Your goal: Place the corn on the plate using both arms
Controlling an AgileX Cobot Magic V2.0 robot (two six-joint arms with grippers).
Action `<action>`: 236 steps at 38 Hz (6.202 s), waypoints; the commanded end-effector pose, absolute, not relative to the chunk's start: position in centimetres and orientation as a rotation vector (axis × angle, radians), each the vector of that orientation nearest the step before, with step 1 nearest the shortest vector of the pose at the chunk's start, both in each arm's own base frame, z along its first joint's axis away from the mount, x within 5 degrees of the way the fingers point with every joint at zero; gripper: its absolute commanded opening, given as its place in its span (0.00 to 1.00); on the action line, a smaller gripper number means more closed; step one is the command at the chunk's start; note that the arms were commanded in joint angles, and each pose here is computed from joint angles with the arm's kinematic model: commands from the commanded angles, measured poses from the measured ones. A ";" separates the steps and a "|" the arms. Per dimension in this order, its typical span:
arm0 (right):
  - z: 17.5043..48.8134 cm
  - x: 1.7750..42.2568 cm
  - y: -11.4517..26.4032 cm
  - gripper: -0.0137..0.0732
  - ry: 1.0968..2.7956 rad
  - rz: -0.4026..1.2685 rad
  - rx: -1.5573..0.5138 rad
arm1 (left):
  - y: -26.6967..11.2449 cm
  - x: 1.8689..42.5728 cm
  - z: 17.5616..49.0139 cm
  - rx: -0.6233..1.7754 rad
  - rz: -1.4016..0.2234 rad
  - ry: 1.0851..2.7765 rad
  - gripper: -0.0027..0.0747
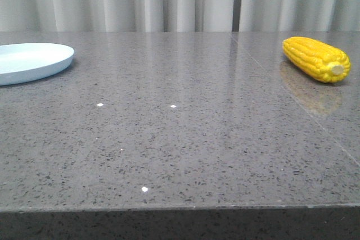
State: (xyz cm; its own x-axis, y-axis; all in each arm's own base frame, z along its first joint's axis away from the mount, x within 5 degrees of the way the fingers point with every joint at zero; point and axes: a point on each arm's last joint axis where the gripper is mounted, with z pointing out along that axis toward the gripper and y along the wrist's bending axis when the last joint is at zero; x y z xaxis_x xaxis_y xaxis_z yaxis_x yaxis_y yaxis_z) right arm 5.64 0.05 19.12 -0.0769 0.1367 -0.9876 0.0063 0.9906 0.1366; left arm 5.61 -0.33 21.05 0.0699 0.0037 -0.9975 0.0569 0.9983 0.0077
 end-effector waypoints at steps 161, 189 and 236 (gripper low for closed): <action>31.9 13.4 -0.4 0.82 2.072 -0.040 0.011 | 7.5 36.1 28.5 -0.158 -0.373 2.443 0.54; 31.9 13.4 -0.4 0.82 2.072 -0.040 0.011 | 6.3 36.5 28.0 -0.121 -0.410 2.472 0.01; 31.7 13.3 -0.4 0.82 2.093 -0.041 0.012 | -13.8 38.4 30.7 0.474 -0.652 2.386 0.01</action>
